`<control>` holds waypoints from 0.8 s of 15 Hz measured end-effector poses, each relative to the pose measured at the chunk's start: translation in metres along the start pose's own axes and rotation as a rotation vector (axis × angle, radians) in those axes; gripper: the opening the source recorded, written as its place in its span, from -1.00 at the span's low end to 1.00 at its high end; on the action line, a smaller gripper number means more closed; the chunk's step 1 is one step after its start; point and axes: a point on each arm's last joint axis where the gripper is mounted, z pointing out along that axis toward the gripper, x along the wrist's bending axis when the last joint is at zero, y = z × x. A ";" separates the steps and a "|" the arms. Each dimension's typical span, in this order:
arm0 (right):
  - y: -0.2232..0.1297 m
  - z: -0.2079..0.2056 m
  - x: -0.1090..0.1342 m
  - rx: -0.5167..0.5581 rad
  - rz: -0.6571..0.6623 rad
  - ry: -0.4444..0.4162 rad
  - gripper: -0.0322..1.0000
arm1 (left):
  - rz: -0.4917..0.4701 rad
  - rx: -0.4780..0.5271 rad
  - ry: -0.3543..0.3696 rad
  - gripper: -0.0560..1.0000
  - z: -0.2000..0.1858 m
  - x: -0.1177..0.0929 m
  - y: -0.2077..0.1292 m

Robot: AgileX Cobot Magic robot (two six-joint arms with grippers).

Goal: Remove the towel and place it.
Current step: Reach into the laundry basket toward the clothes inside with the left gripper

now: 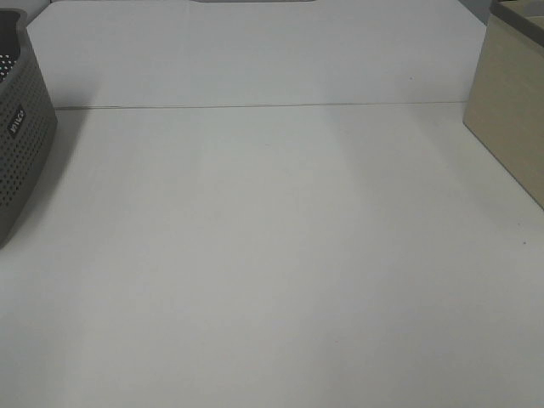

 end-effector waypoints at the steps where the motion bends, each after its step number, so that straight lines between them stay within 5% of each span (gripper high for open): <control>1: 0.000 0.000 0.000 0.000 0.000 0.000 0.15 | 0.056 0.026 -0.008 0.93 -0.002 0.003 0.011; 8: 0.000 0.000 0.000 0.000 0.000 0.000 0.15 | 0.529 0.178 -0.057 0.93 0.030 0.039 0.134; 12: 0.000 0.000 0.000 0.000 0.000 0.000 0.15 | 0.710 0.311 0.030 0.93 0.079 0.072 0.199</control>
